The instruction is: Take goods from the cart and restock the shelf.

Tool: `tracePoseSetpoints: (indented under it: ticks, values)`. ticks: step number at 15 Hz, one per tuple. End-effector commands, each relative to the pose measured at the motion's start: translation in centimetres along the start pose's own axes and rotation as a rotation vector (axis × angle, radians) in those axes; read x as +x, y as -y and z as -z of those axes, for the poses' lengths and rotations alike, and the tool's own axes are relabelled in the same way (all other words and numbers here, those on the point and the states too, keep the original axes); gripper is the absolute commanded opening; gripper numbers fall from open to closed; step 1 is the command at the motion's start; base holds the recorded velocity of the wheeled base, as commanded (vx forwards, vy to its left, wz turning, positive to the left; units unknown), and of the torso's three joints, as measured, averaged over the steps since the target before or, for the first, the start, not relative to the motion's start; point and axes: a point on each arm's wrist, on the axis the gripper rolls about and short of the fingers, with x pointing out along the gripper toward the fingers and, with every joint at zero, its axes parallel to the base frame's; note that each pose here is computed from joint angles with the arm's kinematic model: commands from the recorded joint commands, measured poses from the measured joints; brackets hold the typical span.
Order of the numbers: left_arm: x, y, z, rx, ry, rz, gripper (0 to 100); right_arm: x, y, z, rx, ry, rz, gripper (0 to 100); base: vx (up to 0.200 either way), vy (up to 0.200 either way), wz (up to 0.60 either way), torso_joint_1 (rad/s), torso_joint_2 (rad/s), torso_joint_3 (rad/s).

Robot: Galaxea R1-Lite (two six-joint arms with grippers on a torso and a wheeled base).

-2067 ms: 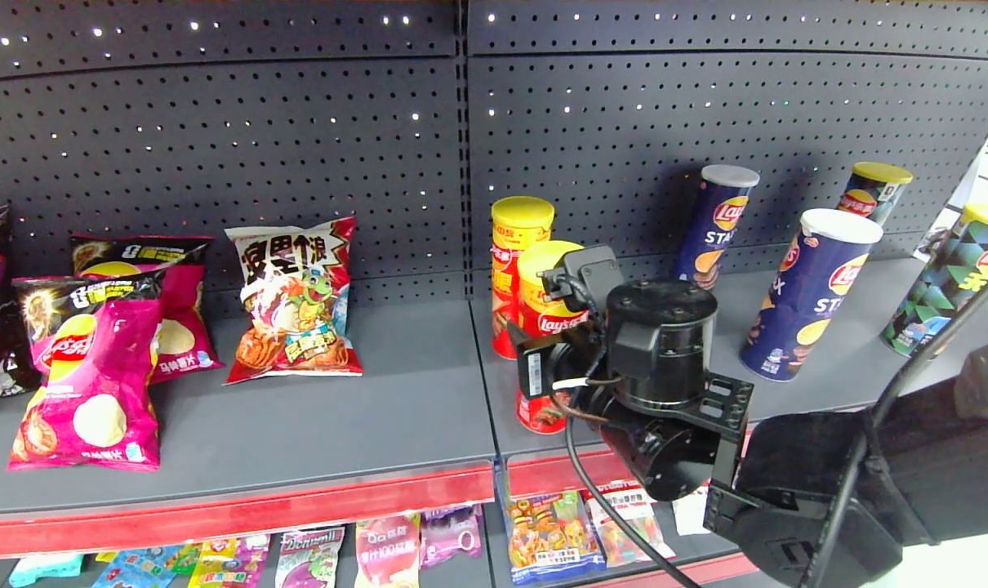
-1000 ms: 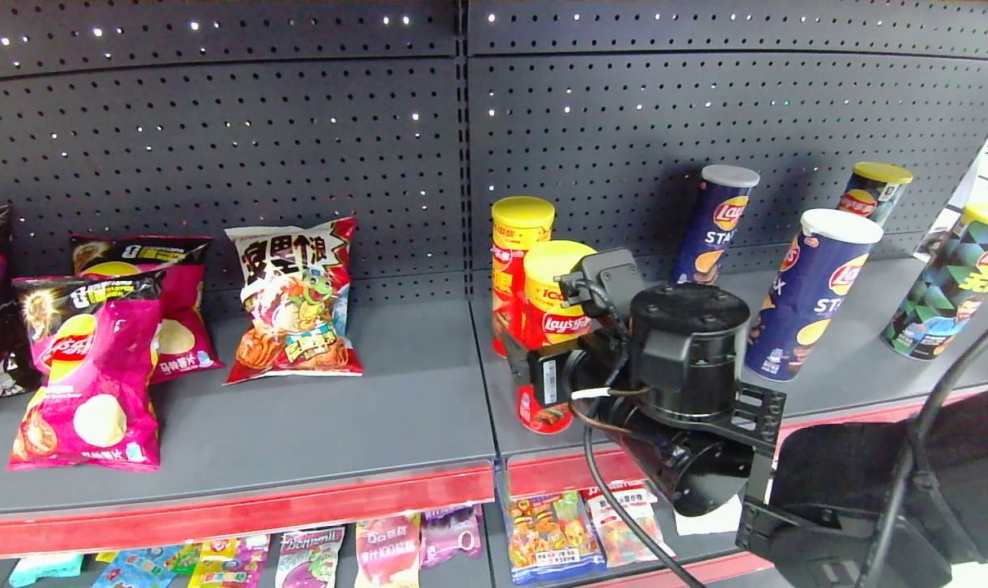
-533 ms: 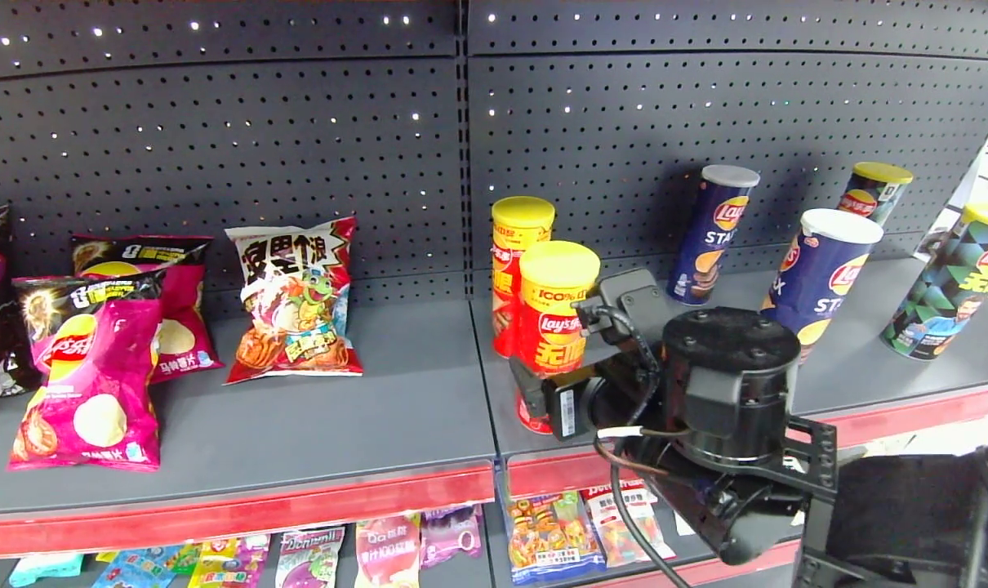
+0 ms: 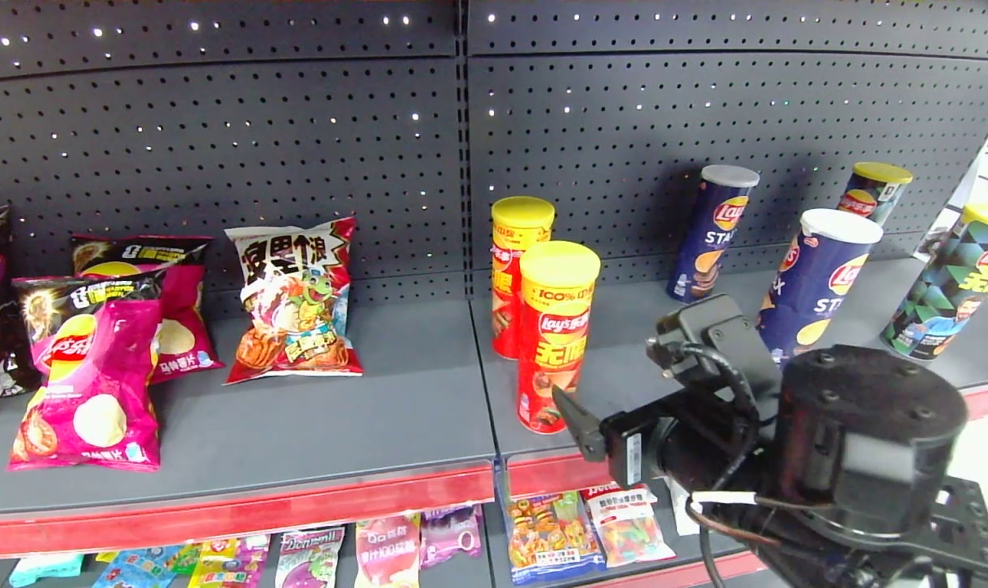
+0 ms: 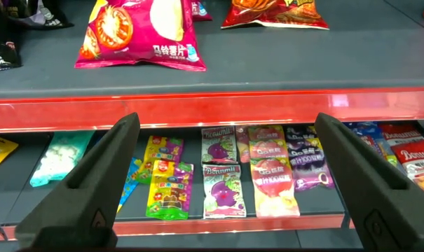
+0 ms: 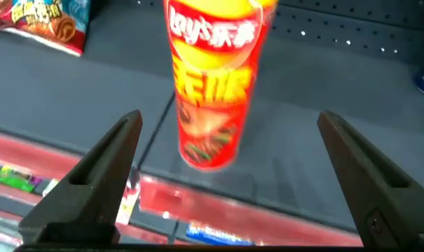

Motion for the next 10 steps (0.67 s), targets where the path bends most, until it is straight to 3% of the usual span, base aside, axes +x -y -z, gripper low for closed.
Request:
tracePoseSetpoints:
  ticks: [1,5,10]
  values:
    - [0.0,0.0,0.0,0.0,0.0,-0.001,100,-2.7,1.7,-0.1,0.015,0.025,-0.001,100,0.0,0.0,0.0,0.0,0.0,0.0]
    - [0.0,0.0,0.0,0.0,-0.002,-0.001,100,-5.8,5.0,-0.5,0.053,0.081,0.049,100,0.0,0.0,0.0,0.0,0.0,0.0]
    - [0.0,0.0,0.0,0.001,0.0,-0.001,100,-9.4,12.3,0.8,0.05,0.109,0.189,100,0.0,0.0,0.0,0.0,0.0,0.0]
